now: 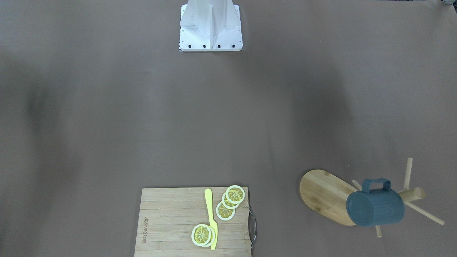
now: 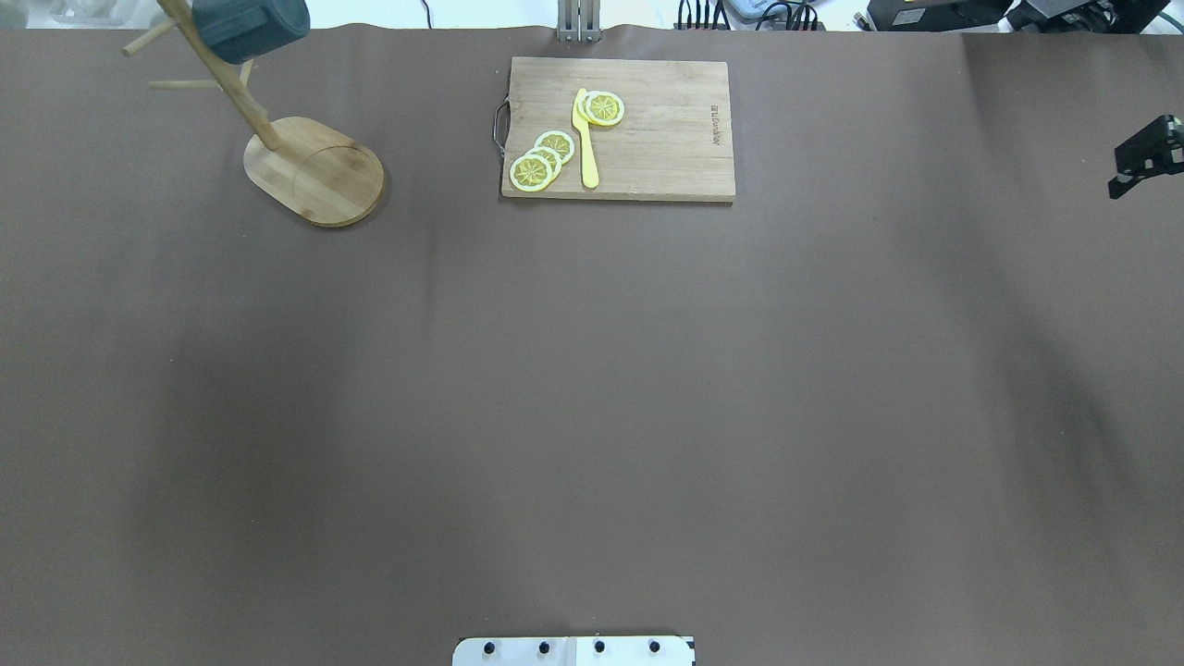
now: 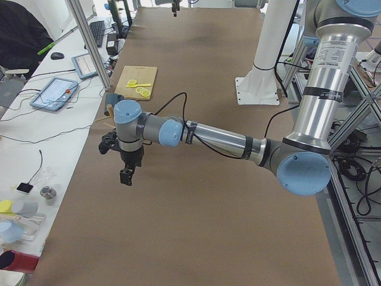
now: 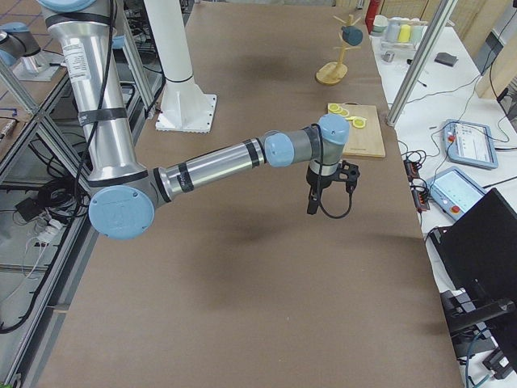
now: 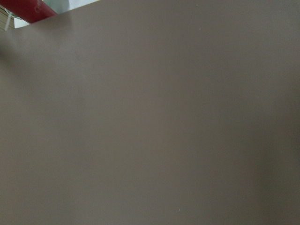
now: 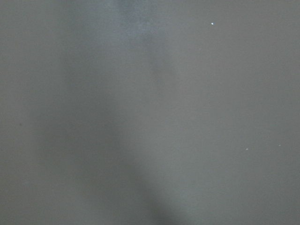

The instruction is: Hang cup on storage rack

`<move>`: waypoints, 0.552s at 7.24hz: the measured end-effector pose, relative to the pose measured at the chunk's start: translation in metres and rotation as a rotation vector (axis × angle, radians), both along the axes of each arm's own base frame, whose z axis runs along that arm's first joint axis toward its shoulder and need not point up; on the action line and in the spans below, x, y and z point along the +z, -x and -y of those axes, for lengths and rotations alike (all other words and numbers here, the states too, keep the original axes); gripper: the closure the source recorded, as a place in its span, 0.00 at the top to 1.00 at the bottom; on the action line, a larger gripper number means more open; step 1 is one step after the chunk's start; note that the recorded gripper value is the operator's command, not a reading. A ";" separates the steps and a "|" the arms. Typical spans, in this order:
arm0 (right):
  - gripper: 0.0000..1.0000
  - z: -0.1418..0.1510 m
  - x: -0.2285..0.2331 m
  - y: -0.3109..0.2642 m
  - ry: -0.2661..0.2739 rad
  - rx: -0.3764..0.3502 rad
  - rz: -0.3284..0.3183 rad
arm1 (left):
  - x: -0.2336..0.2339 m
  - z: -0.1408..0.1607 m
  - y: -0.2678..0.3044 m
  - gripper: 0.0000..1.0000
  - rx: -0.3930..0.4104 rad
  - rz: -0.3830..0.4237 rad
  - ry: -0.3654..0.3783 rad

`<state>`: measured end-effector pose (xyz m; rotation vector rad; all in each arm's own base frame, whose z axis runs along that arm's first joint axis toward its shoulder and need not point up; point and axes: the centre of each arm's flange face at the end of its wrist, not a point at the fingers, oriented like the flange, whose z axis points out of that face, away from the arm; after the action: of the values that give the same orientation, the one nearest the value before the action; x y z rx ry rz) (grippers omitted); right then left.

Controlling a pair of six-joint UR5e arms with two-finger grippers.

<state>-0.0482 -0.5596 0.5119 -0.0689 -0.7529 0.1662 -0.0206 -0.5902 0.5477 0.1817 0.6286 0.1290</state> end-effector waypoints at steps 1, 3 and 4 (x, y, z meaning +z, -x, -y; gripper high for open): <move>1.00 0.000 0.022 -0.031 -0.023 -0.022 0.008 | 0.003 0.001 -0.003 0.99 0.007 -0.029 0.018; 1.00 -0.005 0.057 -0.071 -0.043 -0.043 0.014 | 0.005 0.002 -0.008 0.99 0.019 -0.089 0.057; 1.00 -0.012 0.074 -0.080 -0.037 -0.053 0.019 | 0.005 0.003 -0.008 0.99 0.018 -0.099 0.074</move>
<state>0.0323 -0.5474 0.5857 -0.0552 -0.7725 0.1010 -0.0130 -0.5928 0.5522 0.1109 0.7328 0.1147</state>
